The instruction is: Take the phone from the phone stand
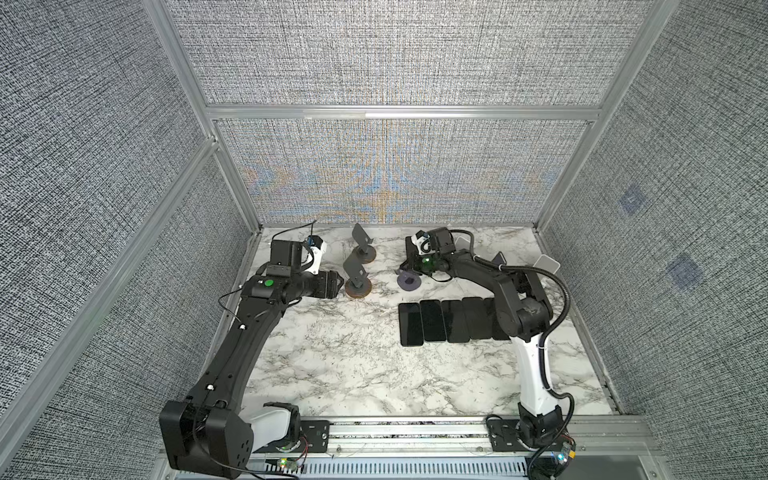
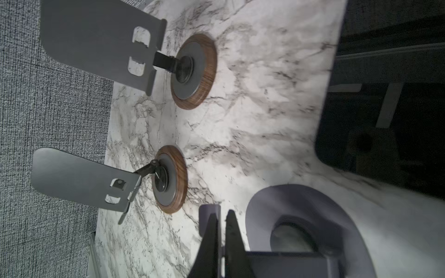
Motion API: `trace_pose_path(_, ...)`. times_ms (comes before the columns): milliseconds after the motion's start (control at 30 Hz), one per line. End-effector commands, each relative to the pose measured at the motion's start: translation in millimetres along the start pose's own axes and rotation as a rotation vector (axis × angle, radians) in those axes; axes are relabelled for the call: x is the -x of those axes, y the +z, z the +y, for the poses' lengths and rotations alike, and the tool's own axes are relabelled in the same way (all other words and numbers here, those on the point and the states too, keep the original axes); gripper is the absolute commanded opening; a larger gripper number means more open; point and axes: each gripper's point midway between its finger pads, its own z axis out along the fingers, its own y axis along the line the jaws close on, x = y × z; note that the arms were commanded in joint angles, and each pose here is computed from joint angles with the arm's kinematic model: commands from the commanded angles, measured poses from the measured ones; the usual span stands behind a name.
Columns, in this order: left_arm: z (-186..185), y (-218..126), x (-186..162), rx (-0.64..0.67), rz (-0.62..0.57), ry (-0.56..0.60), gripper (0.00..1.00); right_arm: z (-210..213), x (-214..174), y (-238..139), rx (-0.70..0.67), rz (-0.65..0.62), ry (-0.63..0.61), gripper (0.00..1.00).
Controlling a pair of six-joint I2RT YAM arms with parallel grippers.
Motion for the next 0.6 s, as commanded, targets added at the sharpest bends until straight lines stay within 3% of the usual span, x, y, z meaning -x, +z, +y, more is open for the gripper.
trace_pose_path(0,1.7,-1.9,4.7,0.008,-0.023,0.009,0.78,23.6,13.3,10.3,0.083,-0.027,-0.018,0.00)
trace_pose_path(233,6.2,-1.9,4.6,0.023,-0.025,0.002,0.77,37.1,25.2,39.4,0.101,-0.040,-0.048,0.00)
trace_pose_path(433,9.4,-0.7,3.3,0.030,-0.019,-0.007,0.78,33.2,26.7,37.4,0.052,-0.046,-0.064,0.00)
trace_pose_path(467,9.6,-0.3,3.3,0.030,-0.017,-0.008,0.77,34.4,27.0,34.1,0.046,-0.044,-0.076,0.08)
trace_pose_path(533,9.8,0.8,2.8,0.027,-0.014,-0.011,0.78,40.5,29.1,24.5,0.031,-0.054,-0.103,0.36)
trace_pose_path(567,10.3,0.5,3.1,0.028,-0.015,-0.012,0.78,44.3,30.7,18.5,0.024,-0.063,-0.124,0.46)
